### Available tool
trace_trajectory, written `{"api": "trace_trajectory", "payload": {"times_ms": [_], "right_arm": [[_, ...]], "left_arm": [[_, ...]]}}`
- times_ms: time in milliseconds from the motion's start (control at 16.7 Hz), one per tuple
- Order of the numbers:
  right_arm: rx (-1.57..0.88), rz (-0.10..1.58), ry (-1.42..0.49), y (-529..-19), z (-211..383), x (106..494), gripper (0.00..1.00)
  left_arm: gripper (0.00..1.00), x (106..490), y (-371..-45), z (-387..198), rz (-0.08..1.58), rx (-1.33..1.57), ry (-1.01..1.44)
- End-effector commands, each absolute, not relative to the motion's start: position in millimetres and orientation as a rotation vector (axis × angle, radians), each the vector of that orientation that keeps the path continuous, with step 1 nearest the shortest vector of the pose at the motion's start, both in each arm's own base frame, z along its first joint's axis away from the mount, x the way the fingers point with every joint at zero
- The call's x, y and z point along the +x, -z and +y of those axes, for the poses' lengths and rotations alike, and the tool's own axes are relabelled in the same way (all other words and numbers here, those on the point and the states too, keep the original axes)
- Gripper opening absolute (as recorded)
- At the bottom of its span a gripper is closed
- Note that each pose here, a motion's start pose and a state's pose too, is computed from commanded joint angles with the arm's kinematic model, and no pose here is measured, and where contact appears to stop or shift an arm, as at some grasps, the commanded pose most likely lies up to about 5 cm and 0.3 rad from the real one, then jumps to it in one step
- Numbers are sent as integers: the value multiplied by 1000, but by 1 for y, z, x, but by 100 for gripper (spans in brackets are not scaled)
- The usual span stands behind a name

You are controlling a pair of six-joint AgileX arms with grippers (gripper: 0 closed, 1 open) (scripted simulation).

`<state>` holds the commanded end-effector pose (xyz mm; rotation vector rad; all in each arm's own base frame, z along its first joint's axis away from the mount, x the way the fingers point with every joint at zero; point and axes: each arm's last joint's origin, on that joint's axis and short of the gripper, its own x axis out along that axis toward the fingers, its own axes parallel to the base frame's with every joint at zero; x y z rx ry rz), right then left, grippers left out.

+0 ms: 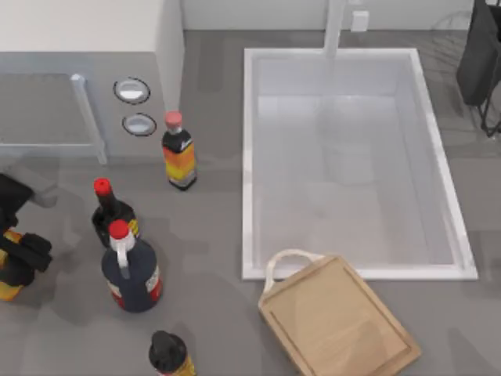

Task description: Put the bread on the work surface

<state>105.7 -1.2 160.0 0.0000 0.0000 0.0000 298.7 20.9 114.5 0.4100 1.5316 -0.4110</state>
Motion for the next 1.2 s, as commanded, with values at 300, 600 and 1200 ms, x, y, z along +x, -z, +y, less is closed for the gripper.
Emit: {"api": "trace_trajectory", "payload": {"times_ms": [300,600,1200], "right_arm": [[0,0,0,-160,-1,106,100],[0,0,0,-160,-1,106,100],[0,0,0,-160,-1,106,100]], "left_arm": [[0,299,-114,21,1532,410,411],[0,303,-129,21,1508,417,407],[0,299,-215,20,1528,412,413]]}}
